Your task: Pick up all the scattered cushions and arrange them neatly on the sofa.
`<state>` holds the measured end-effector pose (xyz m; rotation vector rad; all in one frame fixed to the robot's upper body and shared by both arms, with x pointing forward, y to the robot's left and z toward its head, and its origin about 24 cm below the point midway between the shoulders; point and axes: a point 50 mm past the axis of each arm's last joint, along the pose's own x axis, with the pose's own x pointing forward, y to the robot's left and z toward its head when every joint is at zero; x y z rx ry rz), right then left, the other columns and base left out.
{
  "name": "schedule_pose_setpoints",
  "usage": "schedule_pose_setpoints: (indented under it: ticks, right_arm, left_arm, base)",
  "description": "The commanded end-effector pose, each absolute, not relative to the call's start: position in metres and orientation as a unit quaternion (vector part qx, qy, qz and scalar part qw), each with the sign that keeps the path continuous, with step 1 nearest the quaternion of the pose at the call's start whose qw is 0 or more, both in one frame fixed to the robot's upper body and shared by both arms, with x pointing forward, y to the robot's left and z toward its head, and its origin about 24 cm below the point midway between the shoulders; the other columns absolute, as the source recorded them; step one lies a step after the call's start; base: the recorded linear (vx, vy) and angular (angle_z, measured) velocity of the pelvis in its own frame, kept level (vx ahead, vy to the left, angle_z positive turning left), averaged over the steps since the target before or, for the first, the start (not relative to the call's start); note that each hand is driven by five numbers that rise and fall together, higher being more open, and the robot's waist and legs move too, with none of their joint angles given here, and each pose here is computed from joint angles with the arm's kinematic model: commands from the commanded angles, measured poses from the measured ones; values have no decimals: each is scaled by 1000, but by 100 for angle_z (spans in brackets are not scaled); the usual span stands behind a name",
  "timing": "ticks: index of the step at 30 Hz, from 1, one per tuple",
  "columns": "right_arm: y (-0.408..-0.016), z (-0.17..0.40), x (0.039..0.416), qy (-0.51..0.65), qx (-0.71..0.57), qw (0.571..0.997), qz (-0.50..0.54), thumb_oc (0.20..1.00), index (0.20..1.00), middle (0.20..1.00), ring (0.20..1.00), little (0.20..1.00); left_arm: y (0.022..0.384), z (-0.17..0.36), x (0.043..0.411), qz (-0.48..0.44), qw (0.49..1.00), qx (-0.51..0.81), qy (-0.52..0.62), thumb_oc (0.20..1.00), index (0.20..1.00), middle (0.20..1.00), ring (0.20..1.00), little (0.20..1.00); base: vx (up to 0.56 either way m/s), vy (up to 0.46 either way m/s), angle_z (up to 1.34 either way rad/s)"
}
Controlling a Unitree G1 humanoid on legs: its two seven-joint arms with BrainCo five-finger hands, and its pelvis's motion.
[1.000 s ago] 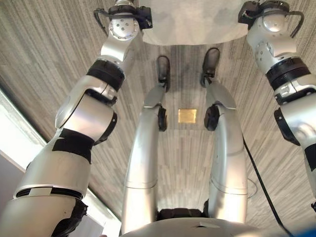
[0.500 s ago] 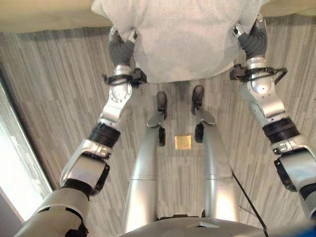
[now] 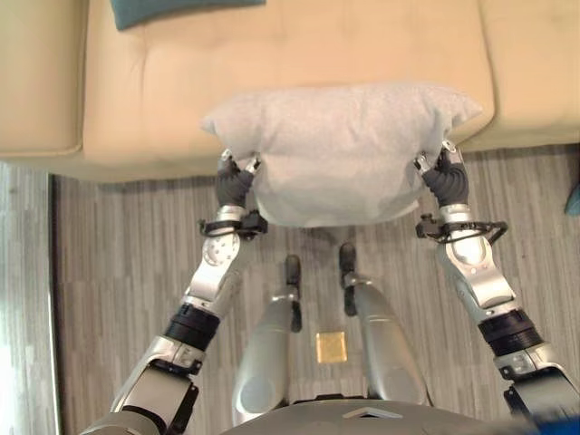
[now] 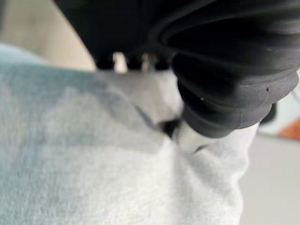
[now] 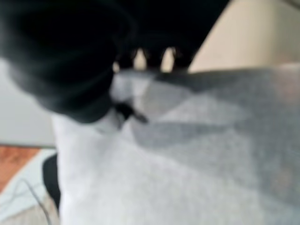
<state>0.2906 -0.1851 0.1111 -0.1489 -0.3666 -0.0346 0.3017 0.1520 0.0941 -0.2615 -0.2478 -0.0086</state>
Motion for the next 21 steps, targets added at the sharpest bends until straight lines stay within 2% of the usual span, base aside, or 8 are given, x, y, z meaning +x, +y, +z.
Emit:
schedule_pose_setpoints:
  ticks: [1, 6, 16, 21]
  right_arm:
    - [-158, 144, 277, -284, -85, 953, 66, 200, 200, 200, 200, 200]
    - [-164, 129, 272, -252, -79, 962, 63, 200, 200, 200, 200, 200]
    - [-158, 121, 271, -235, -84, 965, 77, 200, 200, 200, 200, 200]
    - [-148, 112, 271, -221, -78, 968, 92, 200, 200, 200, 200, 200]
  left_arm:
    - [100, 130, 296, -159, 957, -123, -210, 200, 200, 200, 200, 200]
    - [102, 116, 288, -154, 963, -120, -186, 200, 200, 200, 200, 200]
    - [110, 98, 277, -165, 968, -110, -152, 200, 200, 200, 200, 200]
    - [127, 96, 274, -129, 974, -100, -154, 200, 200, 200, 200, 200]
  base:
    - [155, -66, 0]
    - [170, 33, -71]
    - [97, 185, -96]
    - [51, 25, -102]
